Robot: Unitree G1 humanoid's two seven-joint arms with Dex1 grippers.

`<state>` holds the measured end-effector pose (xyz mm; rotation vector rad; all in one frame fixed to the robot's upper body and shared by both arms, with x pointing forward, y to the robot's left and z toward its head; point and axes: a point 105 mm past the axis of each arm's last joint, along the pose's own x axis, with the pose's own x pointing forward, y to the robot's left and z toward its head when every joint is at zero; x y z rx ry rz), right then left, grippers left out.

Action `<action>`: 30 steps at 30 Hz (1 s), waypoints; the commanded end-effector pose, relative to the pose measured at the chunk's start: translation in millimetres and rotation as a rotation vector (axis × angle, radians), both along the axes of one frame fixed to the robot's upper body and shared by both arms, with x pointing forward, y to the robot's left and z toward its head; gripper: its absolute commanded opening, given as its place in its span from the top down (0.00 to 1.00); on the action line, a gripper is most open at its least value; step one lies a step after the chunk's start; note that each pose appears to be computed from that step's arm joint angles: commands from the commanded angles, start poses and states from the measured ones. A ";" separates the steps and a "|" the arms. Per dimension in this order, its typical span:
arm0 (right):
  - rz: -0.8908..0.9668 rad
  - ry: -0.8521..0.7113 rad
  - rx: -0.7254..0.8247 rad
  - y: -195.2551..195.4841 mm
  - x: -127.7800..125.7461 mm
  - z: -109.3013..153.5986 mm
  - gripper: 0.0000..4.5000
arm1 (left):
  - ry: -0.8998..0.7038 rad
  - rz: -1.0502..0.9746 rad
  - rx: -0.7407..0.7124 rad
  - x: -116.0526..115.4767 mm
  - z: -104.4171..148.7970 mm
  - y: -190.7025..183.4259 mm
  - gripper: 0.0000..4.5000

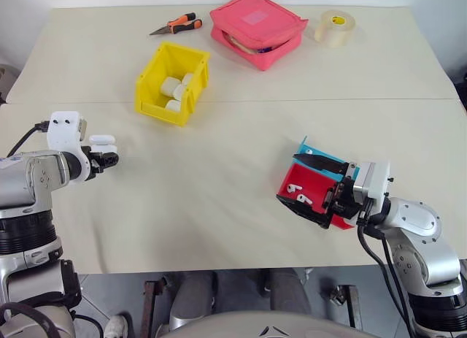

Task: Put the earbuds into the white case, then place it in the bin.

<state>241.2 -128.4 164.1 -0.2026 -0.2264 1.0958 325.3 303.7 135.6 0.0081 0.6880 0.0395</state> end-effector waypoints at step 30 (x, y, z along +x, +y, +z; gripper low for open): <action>0.009 -0.026 0.004 1.0 -5.3 4.4 0.00 | -0.170 -0.082 0.057 -4.4 -6.5 7.9 0.80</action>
